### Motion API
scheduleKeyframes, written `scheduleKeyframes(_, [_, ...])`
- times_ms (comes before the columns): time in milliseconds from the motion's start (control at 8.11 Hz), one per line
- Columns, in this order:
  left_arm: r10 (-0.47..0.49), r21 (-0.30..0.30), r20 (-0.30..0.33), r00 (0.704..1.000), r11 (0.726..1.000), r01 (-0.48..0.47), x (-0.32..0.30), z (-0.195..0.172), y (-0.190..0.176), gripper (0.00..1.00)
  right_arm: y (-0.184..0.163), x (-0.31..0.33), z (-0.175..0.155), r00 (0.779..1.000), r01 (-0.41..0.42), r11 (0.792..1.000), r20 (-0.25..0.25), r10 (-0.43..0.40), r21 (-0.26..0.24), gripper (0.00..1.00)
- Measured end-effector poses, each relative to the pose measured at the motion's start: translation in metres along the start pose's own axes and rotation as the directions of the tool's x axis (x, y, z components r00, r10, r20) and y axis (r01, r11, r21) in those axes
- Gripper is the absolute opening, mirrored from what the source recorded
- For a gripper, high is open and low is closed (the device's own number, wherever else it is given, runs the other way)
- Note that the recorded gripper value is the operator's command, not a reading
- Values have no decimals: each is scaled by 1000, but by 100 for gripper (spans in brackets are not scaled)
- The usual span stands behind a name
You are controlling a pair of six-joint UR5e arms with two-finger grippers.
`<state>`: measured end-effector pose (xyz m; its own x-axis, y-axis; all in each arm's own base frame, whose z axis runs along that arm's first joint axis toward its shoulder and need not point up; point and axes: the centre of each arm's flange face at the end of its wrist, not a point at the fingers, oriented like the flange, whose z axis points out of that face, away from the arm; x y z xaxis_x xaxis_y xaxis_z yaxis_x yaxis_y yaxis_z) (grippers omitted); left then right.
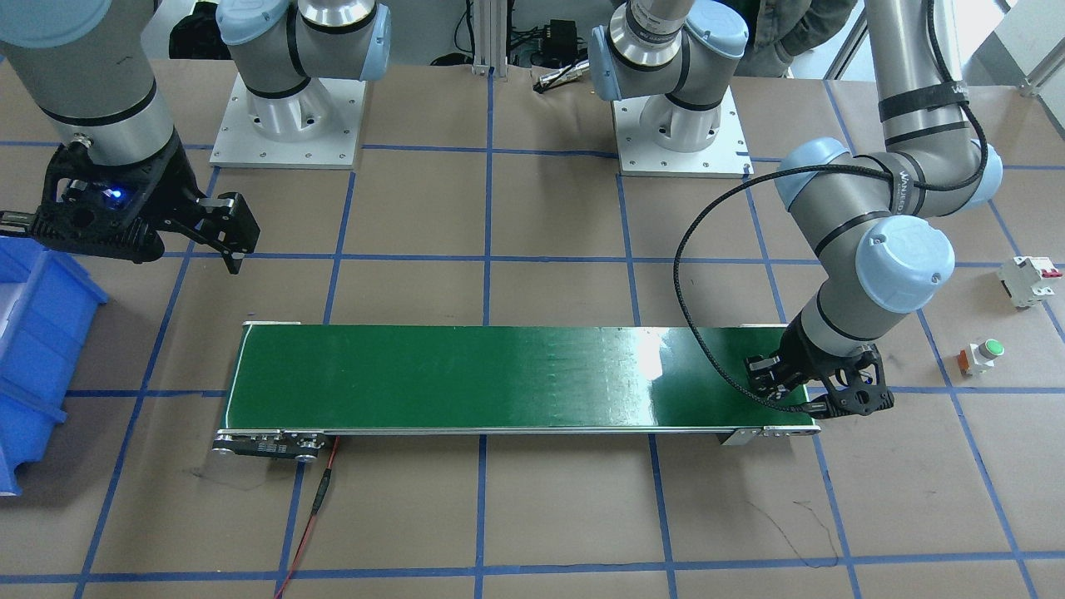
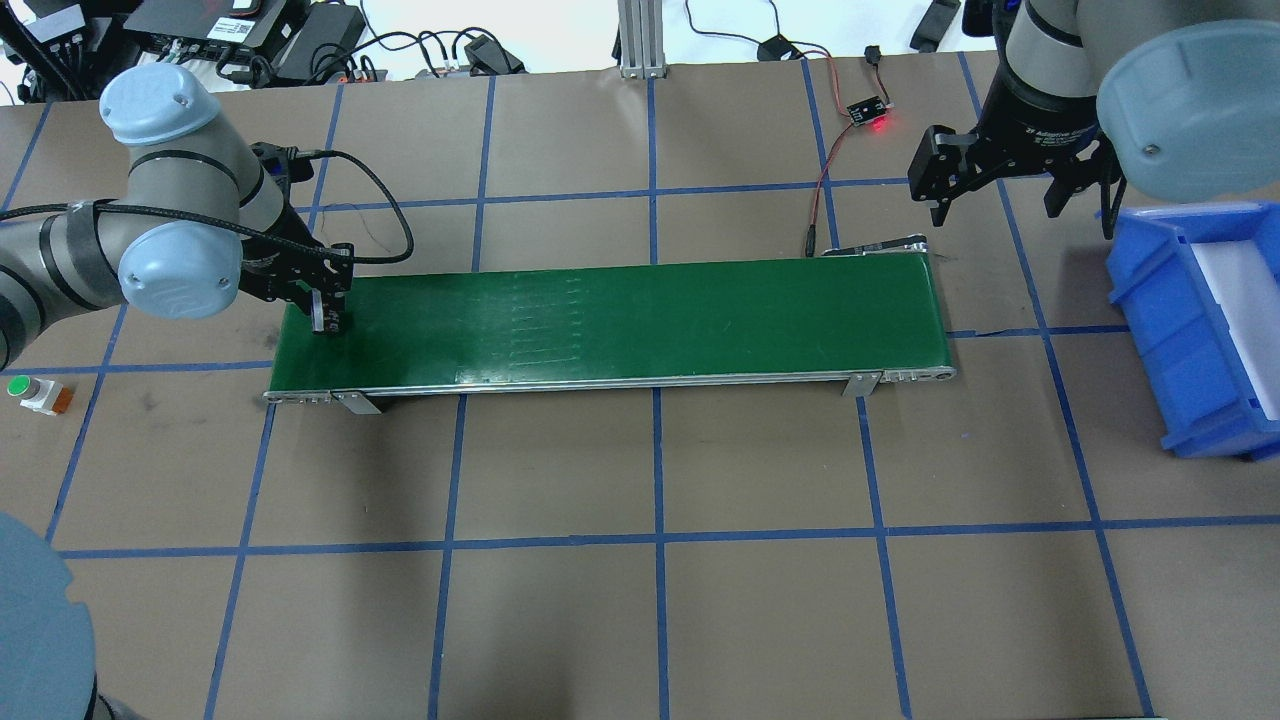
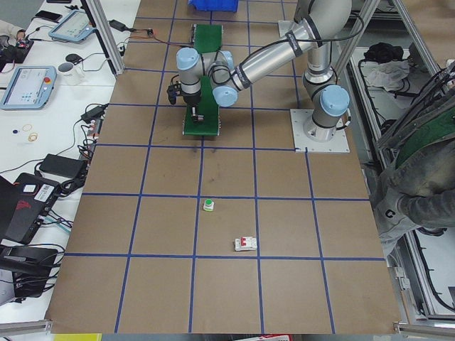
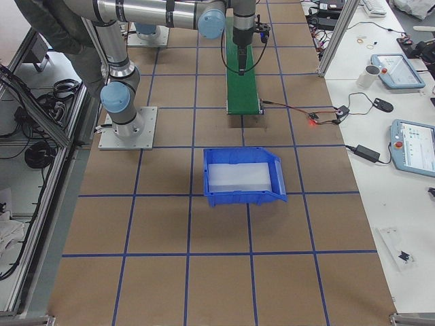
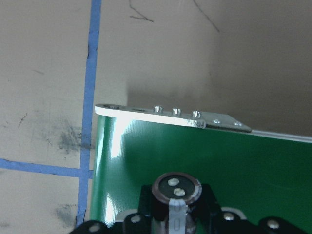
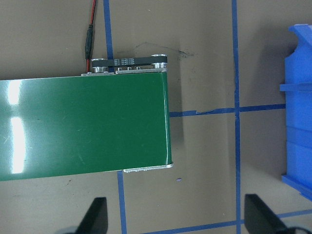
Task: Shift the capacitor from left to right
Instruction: 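Release the capacitor onto the green belt and raise the left gripper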
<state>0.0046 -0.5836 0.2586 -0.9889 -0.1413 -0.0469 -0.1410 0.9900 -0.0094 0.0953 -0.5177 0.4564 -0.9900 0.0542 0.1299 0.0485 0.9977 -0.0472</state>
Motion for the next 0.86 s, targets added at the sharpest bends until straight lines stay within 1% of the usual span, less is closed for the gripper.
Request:
scheduleKeyframes(370, [-13, 17, -5, 1000, 1000, 13, 1, -5, 0, 100, 0, 0, 0, 1000, 0, 1000, 0, 0, 0, 100])
scheduleKeyframes(493, [-14, 35, -4, 1000, 999, 14, 1, -14, 0, 100, 0, 0, 0, 1000, 0, 1000, 0, 0, 0, 100])
scheduleKeyframes(617, [-15, 79, 1, 1000, 997, 15, 0, -37, -3, 100, 0, 0, 0, 1000, 0, 1000, 0, 0, 0, 100])
scheduleKeyframes(863, [-22, 199, 22, 1000, 980, 18, -11, -101, -18, 100, 0, 0, 0, 1000, 9, 1000, 1, -9, 2, 100])
